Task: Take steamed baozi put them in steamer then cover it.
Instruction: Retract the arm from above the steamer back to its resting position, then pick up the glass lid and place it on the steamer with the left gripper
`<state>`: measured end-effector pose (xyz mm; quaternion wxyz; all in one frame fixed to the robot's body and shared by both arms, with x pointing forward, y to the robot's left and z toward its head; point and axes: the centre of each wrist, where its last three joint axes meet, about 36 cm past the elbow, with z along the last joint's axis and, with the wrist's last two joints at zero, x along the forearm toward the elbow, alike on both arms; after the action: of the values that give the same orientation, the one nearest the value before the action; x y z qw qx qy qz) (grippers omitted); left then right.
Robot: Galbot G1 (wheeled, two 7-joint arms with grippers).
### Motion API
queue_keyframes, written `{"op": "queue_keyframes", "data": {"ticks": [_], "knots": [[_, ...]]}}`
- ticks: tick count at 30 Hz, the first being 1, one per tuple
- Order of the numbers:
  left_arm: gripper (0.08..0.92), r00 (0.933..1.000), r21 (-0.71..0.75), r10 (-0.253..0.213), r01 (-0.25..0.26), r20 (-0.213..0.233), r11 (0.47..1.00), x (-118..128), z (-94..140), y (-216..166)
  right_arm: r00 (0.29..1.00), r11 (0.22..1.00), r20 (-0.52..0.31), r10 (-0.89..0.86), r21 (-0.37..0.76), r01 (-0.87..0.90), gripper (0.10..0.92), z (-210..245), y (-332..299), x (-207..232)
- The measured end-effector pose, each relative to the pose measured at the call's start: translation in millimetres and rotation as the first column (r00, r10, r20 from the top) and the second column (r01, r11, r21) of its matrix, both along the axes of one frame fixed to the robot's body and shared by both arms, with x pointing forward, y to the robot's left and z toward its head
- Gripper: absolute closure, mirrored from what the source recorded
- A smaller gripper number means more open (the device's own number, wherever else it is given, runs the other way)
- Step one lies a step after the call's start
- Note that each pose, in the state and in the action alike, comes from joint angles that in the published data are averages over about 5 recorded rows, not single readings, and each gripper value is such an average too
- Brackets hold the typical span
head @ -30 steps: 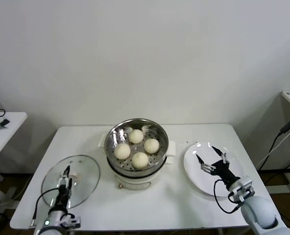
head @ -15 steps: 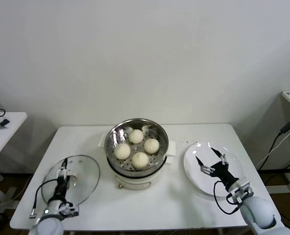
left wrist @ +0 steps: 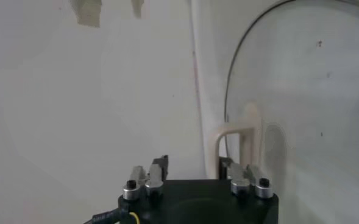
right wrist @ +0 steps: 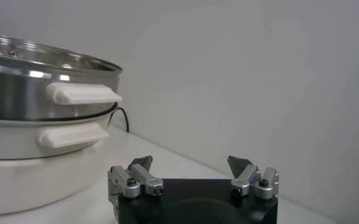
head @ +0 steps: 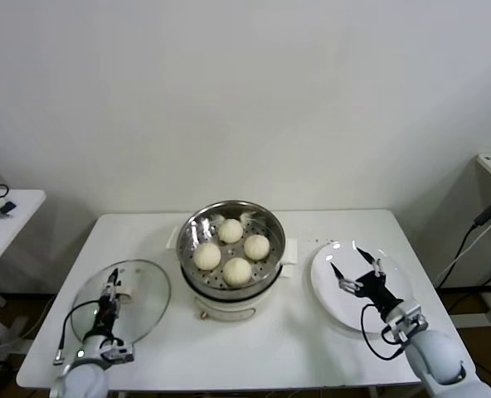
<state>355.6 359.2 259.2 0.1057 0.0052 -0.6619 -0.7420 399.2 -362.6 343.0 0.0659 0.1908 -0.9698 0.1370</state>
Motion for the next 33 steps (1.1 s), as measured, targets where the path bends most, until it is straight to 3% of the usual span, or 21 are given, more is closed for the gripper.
{"op": "queue_keyframes", "data": {"ticks": [14, 24, 33], "knots": [[0.846, 0.9997, -0.017, 0.002, -0.002, 0.023, 1.0, -2.3, 11.2, -2.0, 1.0, 1.0, 0.002, 0.003, -0.012, -0.003, 0.2, 1.0, -0.4, 2.9], [0.852, 0.9962, -0.004, 0.031, -0.031, 0.081, 1.0, -15.3, 37.9, -5.7, 1.0, 1.0, 0.008, 0.006, -0.02, -0.006, 0.2, 5.0, -2.5, 6.8], [0.852, 0.9849, 0.053, 0.076, -0.085, 0.156, 0.995, -37.6, 81.5, -20.5, 1.0, 0.999, -0.001, 0.013, -0.032, -0.013, 0.2, 6.6, -4.0, 10.7]]}}
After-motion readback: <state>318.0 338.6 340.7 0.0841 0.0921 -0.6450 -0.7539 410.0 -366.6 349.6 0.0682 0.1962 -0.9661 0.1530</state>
